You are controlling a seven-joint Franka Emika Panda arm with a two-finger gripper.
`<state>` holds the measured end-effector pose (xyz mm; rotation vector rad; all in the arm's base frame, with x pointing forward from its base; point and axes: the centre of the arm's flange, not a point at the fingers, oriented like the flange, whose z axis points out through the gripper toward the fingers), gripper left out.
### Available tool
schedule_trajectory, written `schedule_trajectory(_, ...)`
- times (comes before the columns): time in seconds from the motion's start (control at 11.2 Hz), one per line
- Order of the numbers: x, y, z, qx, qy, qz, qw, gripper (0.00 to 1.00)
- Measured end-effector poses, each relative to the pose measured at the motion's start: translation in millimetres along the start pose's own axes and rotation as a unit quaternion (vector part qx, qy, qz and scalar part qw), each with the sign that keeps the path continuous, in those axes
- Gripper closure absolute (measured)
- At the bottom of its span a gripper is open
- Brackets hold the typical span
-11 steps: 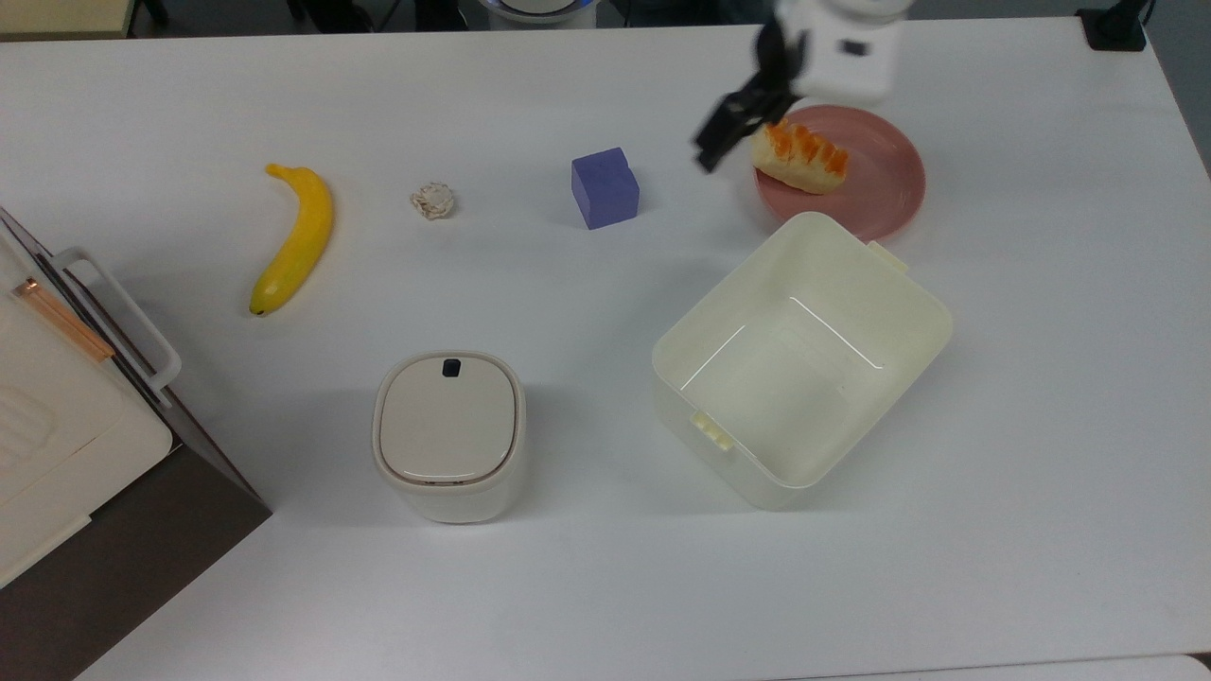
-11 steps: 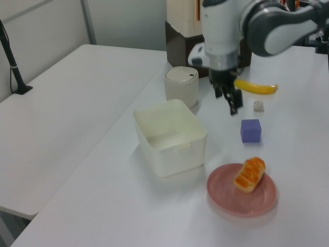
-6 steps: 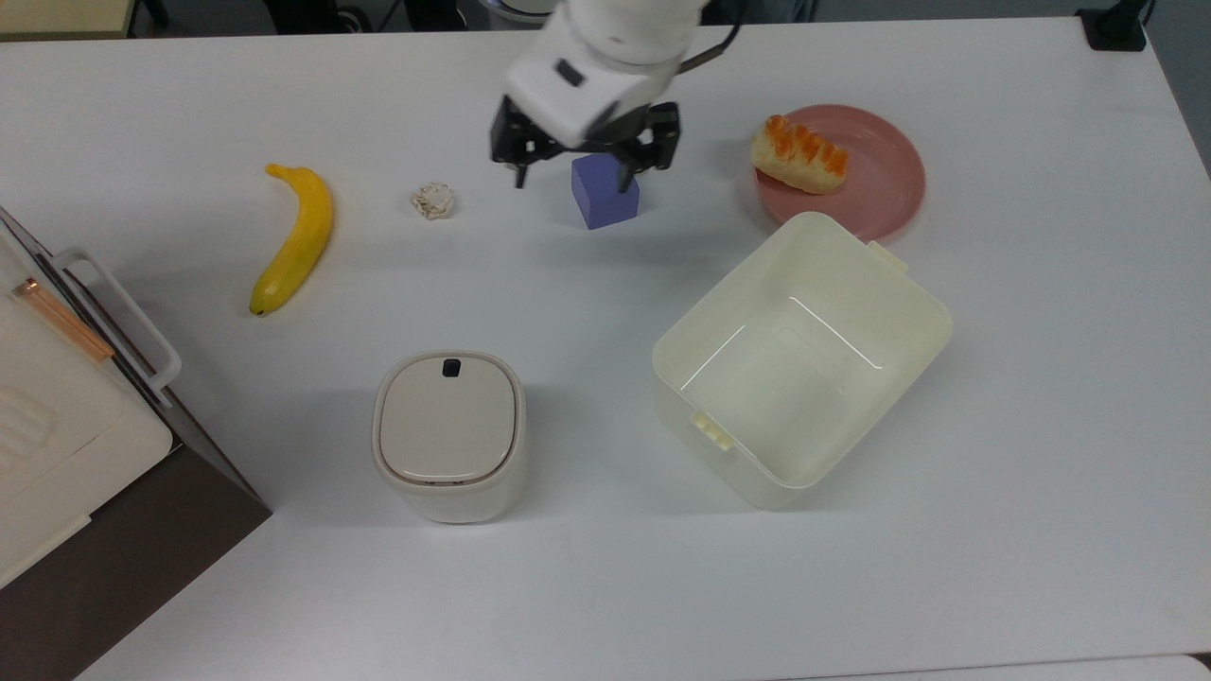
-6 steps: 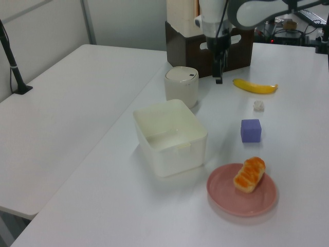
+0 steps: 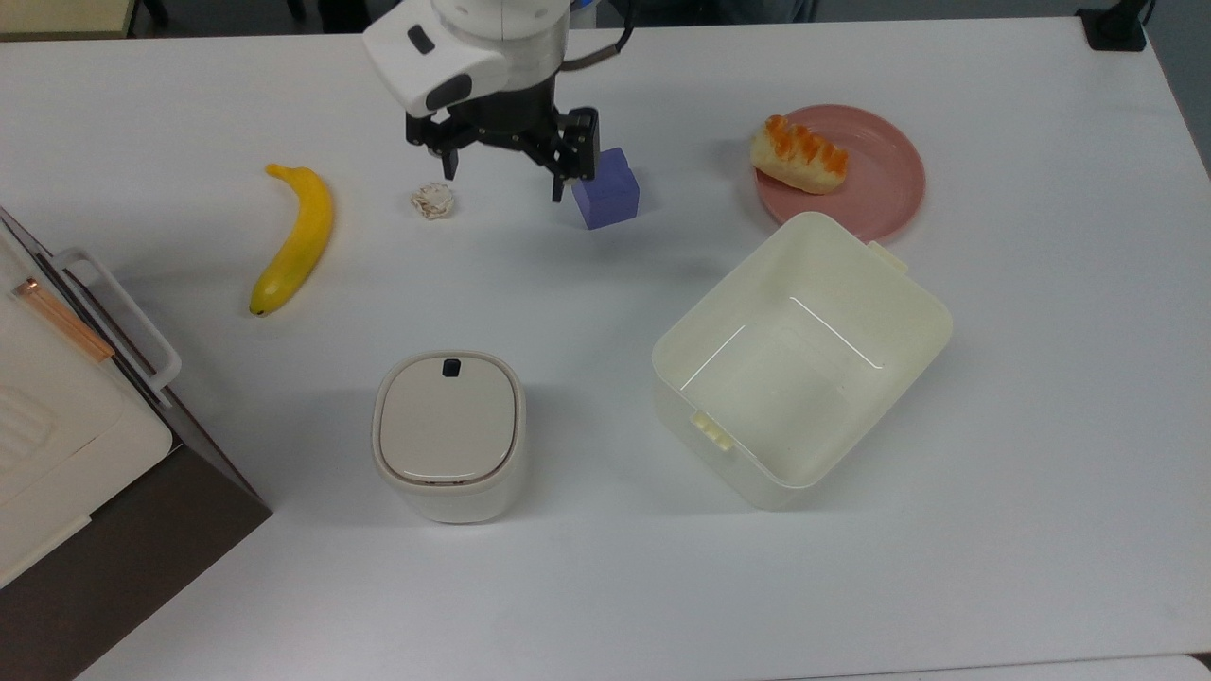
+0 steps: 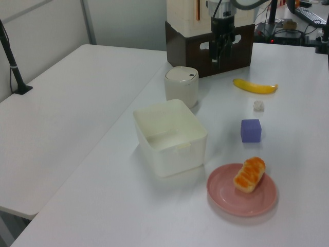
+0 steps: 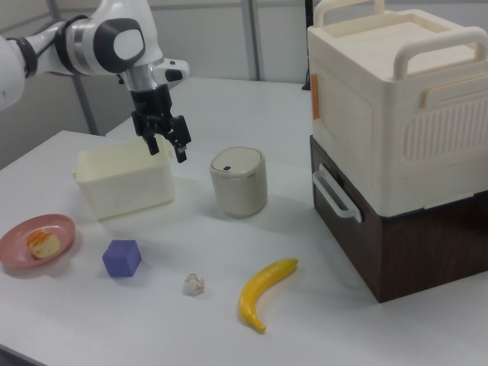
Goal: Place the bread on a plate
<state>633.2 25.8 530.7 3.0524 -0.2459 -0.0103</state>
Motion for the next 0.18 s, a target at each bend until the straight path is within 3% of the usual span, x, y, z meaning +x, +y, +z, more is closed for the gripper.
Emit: schedule_trajectory(0.18,-7.1,12.8,-15.3,0.014,-0.002,0.004,0.9999,0.00)
